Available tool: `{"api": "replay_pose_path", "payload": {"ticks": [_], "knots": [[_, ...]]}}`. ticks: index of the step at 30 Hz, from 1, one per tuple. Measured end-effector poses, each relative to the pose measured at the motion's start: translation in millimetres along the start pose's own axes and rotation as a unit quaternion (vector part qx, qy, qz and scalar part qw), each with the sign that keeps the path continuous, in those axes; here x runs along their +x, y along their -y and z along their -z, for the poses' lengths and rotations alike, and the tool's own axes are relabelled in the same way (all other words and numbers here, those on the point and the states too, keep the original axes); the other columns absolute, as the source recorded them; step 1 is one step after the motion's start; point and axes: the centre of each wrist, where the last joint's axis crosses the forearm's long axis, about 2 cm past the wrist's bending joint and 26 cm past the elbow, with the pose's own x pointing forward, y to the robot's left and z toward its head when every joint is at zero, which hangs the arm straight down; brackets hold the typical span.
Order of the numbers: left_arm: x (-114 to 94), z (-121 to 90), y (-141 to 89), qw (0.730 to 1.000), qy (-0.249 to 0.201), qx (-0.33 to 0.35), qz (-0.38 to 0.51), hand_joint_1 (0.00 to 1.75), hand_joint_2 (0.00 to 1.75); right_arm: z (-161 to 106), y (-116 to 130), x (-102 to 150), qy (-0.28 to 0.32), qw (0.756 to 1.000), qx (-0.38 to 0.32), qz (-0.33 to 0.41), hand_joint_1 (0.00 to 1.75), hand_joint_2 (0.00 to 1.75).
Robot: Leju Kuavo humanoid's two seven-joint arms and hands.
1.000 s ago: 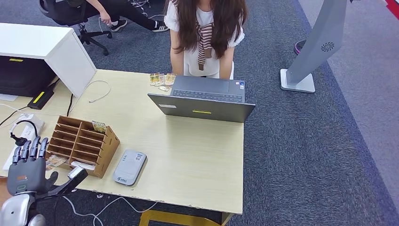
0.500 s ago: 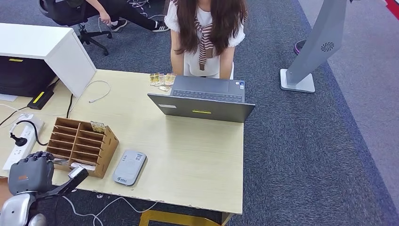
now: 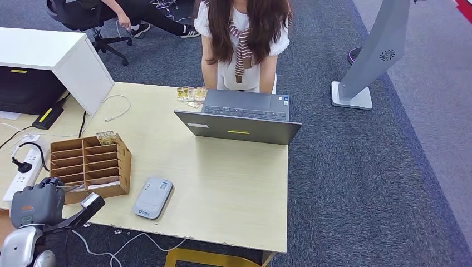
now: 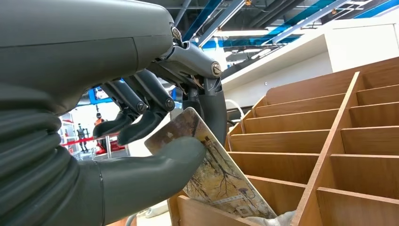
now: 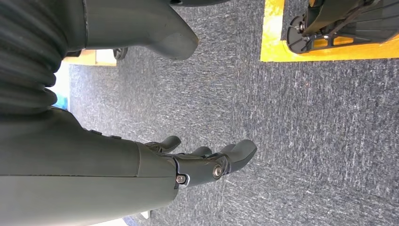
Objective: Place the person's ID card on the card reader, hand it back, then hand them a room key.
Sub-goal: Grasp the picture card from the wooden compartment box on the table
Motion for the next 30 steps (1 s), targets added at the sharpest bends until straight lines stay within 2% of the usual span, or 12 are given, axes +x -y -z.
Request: {"api": "replay_pose_path", "payload": {"ticks": [23, 27, 30], "knots": [[0, 1, -1, 1.000, 0.001, 0.006, -0.010, 1.75, 1.75, 0, 0, 0, 0.000, 1.000, 0.000, 0.003, 0.00, 1.75], [9, 6, -14, 0.999, 0.019, 0.025, -0.033, 1.75, 1.75, 0, 0, 0, -0.001, 1.000, 0.000, 0.010, 0.00, 1.75], [20, 17, -37, 0.995, 0.059, 0.048, -0.062, 1.75, 1.75, 0, 0, 0, -0.003, 1.000, 0.000, 0.018, 0.00, 1.75]]}}
